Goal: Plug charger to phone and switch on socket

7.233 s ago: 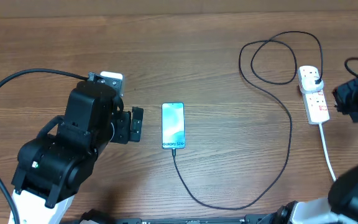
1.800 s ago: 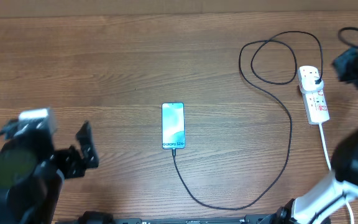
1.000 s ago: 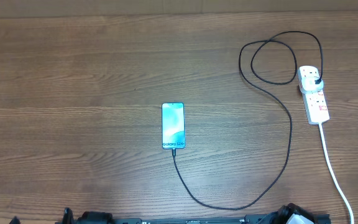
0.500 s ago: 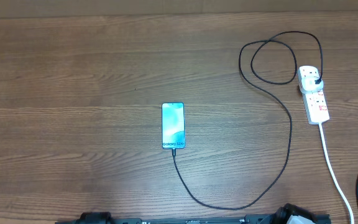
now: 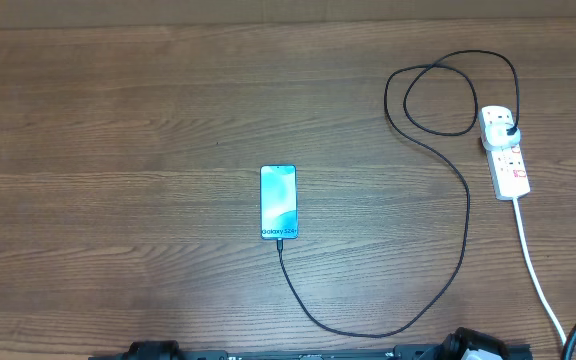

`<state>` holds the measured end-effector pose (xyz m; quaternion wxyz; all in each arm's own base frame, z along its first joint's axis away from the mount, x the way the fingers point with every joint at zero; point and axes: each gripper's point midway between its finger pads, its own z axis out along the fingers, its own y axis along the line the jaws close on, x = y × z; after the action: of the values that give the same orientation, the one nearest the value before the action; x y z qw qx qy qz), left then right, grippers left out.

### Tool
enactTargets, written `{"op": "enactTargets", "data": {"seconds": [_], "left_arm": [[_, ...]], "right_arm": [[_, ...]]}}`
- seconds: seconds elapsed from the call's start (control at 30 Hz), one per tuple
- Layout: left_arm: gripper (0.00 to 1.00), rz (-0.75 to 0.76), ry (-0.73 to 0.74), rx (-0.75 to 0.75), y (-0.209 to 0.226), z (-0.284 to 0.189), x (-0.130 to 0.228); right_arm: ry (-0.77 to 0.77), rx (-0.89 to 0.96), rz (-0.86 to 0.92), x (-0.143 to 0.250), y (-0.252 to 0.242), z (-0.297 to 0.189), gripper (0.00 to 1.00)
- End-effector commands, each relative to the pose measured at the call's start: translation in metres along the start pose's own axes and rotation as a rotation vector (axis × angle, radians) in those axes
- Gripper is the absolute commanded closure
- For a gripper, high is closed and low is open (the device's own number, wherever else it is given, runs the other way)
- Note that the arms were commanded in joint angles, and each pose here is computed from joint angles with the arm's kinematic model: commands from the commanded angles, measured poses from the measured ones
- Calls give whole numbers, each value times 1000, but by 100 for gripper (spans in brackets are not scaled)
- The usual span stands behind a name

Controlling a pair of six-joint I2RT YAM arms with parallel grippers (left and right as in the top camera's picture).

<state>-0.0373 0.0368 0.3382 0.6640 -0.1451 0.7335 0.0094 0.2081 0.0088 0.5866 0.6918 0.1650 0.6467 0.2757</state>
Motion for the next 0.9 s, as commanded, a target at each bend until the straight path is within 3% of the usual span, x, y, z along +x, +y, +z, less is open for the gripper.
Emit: {"op": "enactTargets", "data": {"seconds": [0.0,0.33,0.47,0.63,0.77,0.87], "left_arm": [[1,-15,-18,-16,1,-4,0],[0,-15,-18,-15,1,-4,0],[1,-15,-18,-15,1,-4,0],[0,-15,-18,-15,1,-4,0],[0,-9,6,-21,2,-4,6],[0,1,52,-31,5,-4,17]], "right_arm": [[3,-7,-15,1,1,1,96],[37,-51,-6,8,11,2,96],[35,-79,-10,9,19,-3,90],[26,-90,-15,7,22,-4,73],[19,-97,-19,5,23,-4,45],[40,-126,-14,9,29,-4,43]]}}
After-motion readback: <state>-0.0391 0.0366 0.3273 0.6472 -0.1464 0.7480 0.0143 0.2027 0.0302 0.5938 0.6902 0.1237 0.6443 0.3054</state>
